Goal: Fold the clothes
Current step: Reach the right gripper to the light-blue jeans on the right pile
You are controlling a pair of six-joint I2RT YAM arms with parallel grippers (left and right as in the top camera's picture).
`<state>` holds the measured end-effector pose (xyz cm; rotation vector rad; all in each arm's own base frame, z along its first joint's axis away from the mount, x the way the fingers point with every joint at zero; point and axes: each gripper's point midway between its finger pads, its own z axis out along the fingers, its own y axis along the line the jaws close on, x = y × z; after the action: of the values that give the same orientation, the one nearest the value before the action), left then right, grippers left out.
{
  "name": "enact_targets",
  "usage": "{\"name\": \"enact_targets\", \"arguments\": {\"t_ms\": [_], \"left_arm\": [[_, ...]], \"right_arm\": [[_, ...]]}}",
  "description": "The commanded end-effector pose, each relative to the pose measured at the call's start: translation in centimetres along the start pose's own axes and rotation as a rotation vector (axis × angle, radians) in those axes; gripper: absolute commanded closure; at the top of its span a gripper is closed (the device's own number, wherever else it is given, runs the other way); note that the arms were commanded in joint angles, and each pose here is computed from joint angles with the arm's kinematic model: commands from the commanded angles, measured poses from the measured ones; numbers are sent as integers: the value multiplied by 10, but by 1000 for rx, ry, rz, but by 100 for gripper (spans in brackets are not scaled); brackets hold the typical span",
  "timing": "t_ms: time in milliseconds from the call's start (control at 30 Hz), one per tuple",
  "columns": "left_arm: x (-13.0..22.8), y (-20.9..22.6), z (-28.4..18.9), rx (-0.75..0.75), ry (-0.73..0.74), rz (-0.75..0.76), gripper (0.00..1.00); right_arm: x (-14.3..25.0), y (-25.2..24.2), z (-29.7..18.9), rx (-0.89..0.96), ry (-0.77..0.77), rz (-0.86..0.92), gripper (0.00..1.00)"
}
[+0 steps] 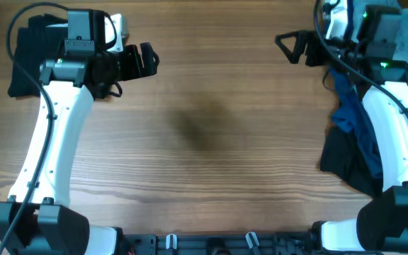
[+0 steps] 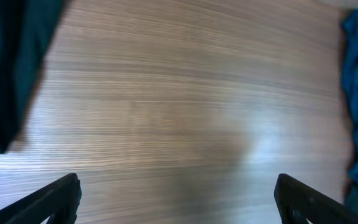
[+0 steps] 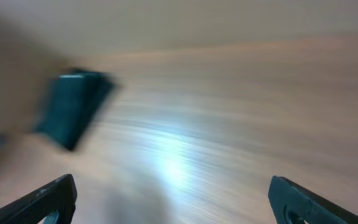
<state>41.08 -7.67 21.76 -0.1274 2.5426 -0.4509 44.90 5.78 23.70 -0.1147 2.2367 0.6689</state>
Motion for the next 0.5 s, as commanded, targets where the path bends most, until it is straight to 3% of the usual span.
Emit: {"name": "enact_targets", "arguments": {"t_ms": [0, 233, 467], "left_arm": [[-7, 6, -2, -51, -17, 33, 0], [-22, -16, 2, 66, -69, 89, 0], [-28, -34, 19, 84, -92, 133, 0]], "right_arm": [[-7, -58, -9, 331, -39, 74, 0], [-6, -88, -24, 473, -37, 57, 0], [-7, -145, -50, 796, -64, 74, 1]]}}
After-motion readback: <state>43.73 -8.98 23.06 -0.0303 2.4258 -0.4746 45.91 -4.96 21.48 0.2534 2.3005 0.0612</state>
